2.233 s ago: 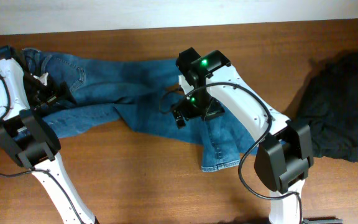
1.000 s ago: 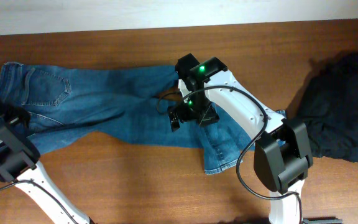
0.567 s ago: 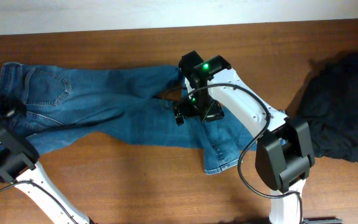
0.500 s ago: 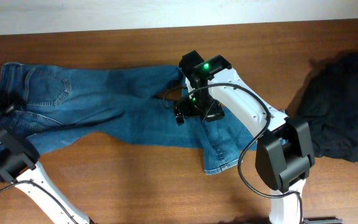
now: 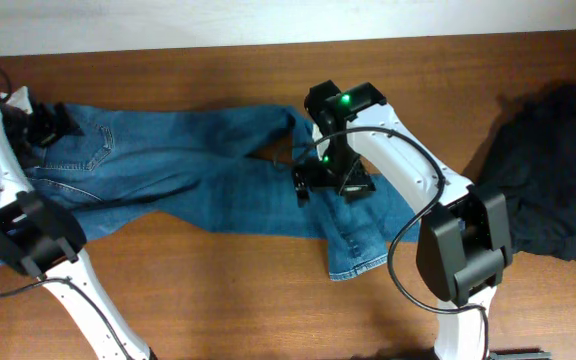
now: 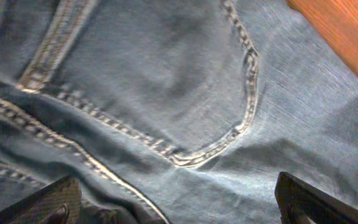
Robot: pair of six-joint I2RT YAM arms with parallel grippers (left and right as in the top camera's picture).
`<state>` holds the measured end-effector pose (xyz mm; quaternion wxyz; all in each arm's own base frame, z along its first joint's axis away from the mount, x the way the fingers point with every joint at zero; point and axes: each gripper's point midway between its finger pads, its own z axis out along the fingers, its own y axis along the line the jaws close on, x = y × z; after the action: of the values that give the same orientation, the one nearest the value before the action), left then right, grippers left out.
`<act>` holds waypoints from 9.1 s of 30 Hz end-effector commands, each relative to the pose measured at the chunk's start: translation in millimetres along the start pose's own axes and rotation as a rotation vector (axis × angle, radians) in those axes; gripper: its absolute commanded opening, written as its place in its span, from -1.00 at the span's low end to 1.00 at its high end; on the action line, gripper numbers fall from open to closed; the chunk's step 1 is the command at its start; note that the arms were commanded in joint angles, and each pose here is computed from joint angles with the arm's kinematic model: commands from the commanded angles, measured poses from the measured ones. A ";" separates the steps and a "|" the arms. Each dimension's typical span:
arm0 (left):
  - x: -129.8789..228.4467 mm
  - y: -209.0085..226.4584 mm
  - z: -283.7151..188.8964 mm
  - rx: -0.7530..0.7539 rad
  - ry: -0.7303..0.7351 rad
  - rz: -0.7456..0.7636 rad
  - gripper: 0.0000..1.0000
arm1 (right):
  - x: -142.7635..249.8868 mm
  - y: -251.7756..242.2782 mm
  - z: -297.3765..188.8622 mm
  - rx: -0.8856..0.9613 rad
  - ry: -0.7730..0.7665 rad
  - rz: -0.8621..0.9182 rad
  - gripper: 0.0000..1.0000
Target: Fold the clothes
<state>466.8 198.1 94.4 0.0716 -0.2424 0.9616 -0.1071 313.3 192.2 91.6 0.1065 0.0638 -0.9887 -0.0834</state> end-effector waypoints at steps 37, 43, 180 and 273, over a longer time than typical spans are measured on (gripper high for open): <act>0.2 1.0 3.8 -0.029 0.006 0.028 0.98 | -32.1 -80.6 31.8 0.381 -0.131 -0.100 -0.92; -2.1 0.8 3.8 -0.028 -0.003 0.031 0.98 | -70.9 -111.9 -16.1 0.339 -0.273 0.030 -0.92; 106.5 36.3 83.4 -0.403 0.486 0.005 0.66 | -19.5 -215.7 28.5 0.067 -0.016 0.452 0.94; 6.5 104.1 -77.0 -0.169 -0.299 -0.149 0.64 | -125.6 -13.5 -26.7 -0.117 -0.421 -0.038 0.97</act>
<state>391.9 290.1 151.8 0.1764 -0.3283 0.9279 0.0095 443.5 175.3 87.4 -0.0904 0.0385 -0.9821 -0.1608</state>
